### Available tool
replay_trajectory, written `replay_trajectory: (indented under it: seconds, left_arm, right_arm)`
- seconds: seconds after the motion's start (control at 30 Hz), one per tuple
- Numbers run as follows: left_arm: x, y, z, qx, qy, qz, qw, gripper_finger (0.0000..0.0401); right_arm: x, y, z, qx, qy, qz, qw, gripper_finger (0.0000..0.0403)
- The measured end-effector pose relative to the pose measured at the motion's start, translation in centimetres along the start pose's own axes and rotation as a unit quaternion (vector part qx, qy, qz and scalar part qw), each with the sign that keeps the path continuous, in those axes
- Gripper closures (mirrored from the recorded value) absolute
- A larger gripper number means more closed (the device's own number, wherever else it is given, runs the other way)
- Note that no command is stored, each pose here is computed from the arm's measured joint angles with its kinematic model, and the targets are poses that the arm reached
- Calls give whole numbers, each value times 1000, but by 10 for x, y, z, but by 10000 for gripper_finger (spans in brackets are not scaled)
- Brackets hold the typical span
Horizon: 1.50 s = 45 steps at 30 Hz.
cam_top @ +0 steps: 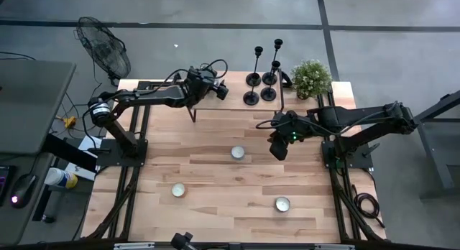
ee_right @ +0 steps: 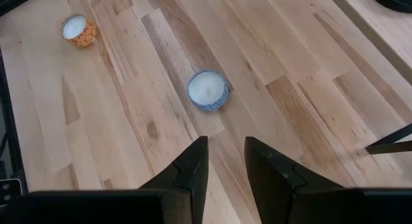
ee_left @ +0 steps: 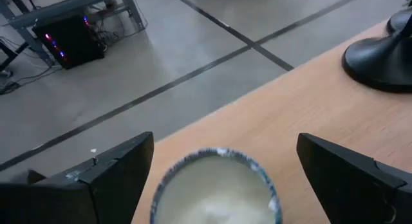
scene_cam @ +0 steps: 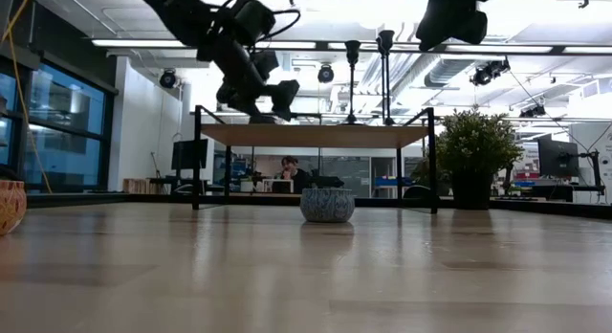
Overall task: Pick & Place candle stick holders
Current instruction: Put the blue scented candle on the shelf
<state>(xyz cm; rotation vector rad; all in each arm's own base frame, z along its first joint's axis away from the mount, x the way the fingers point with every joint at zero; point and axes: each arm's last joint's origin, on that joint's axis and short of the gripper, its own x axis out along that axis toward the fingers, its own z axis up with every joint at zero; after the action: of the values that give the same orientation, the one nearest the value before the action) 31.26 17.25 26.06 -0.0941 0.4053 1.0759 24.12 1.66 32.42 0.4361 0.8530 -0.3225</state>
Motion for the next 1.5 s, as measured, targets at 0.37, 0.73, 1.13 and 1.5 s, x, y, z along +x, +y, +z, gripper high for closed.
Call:
replay_trajectory:
  seconds: [0.37, 0.73, 1.13, 1.5]
  left_arm:
    - [-11, 1, 30, -10, 60, -34, 998, 68]
    - [-36, 5, 65, -47, 163, -131, 977, 200]
    - [-41, 4, 64, -138, 217, -163, 953, 340]
    - [-19, -8, 46, -124, 249, -135, 951, 397]
  right_arm:
    - [0, 0, 0, -1, -1, -1, 1000, 308]
    - [0, 0, 0, -5, -1, -2, 1000, 308]
    - [0, 0, 0, -5, -1, -2, 1000, 308]
    - [0, 0, 2, -4, -11, -9, 1000, 308]
